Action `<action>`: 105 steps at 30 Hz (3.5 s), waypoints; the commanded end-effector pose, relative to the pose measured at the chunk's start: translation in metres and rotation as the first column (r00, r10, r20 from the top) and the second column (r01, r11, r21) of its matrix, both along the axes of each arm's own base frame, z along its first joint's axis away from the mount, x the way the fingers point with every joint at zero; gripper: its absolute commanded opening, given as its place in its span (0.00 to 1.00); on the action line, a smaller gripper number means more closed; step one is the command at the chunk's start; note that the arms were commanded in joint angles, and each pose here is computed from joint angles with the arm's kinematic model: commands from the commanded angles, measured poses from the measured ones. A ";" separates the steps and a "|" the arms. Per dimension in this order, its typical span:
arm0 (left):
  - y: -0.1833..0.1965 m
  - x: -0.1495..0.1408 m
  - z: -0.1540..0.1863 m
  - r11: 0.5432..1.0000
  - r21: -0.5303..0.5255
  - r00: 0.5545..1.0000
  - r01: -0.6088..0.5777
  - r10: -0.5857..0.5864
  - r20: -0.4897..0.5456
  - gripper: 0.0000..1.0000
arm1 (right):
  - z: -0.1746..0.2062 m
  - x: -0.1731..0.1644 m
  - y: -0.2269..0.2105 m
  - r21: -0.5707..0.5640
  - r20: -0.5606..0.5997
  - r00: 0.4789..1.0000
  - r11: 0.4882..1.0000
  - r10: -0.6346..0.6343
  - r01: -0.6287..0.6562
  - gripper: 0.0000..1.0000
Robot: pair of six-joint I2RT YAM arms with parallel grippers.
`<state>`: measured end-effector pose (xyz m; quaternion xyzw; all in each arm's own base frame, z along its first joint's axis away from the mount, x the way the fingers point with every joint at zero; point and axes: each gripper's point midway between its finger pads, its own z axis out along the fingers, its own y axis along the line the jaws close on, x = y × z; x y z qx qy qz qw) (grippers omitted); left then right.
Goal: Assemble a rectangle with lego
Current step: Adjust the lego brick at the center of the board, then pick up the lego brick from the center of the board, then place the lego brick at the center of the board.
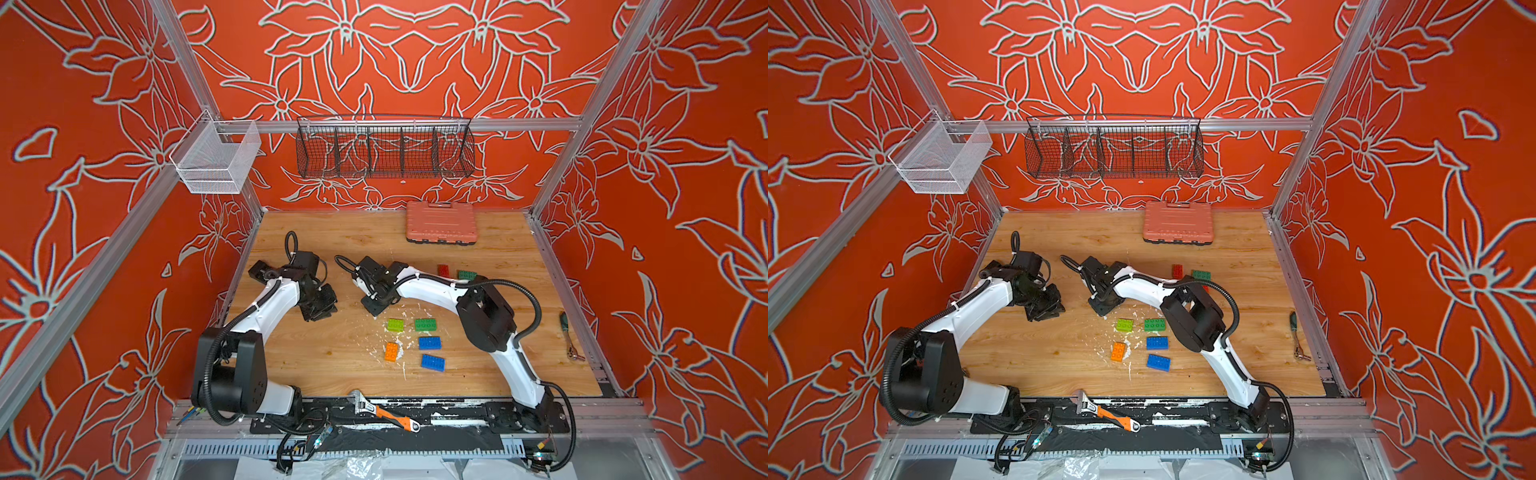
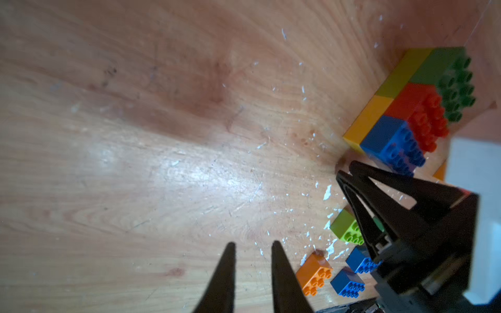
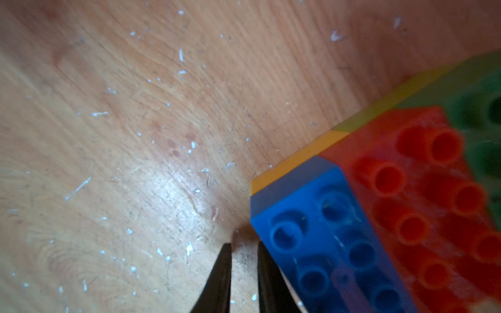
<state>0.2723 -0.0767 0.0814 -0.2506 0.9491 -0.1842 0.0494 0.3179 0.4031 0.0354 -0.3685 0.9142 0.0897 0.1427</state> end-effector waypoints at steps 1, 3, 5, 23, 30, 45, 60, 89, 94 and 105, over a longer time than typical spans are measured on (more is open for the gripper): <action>-0.007 -0.023 -0.004 0.999 0.038 0.998 0.021 -0.019 -0.065 0.34 | 0.032 -0.009 0.005 0.086 -0.010 0.999 0.996 0.030 -0.029 0.26; -0.015 -0.033 -0.004 0.997 0.062 0.995 0.055 -0.049 -0.081 0.38 | 0.052 -0.014 0.009 0.150 -0.009 1.000 0.988 0.028 -0.026 0.29; -0.022 -0.044 -0.004 0.992 0.100 0.992 0.082 -0.072 -0.099 0.39 | 0.069 -0.018 0.006 0.186 0.004 1.000 0.982 0.025 -0.025 0.30; -0.157 -0.022 -0.007 0.724 0.297 0.778 0.623 -0.612 -0.141 0.44 | 0.124 0.021 -0.200 0.270 0.007 0.916 0.883 -0.400 0.384 0.59; -0.185 -0.006 -0.004 0.444 0.287 0.483 0.849 -0.872 -0.081 0.47 | 0.125 0.032 -0.228 0.282 0.026 0.884 0.852 -0.467 0.441 0.73; -0.182 -0.007 -0.035 0.065 0.338 0.122 0.939 -0.981 -0.150 0.49 | 0.120 0.033 -0.234 0.277 0.015 0.887 0.854 -0.462 0.440 0.83; -0.192 0.005 -0.057 0.005 0.329 0.064 0.944 -0.984 -0.168 0.49 | 0.110 0.030 -0.233 0.259 -0.007 0.896 0.864 -0.445 0.431 0.84; -0.187 -0.011 -0.038 0.589 0.263 0.640 0.764 -0.745 -0.188 0.04 | 0.102 0.026 -0.217 0.306 -0.068 0.904 0.853 -0.423 0.423 0.80; -0.187 -0.014 -0.043 0.590 0.244 0.635 0.770 -0.745 -0.203 0.04 | 0.099 0.023 -0.219 0.297 -0.065 0.903 0.856 -0.424 0.424 0.80; -0.183 -0.025 -0.050 0.669 0.212 0.702 0.712 -0.675 -0.228 0.06 | 0.093 0.020 -0.214 0.290 -0.076 0.910 0.864 -0.408 0.412 0.80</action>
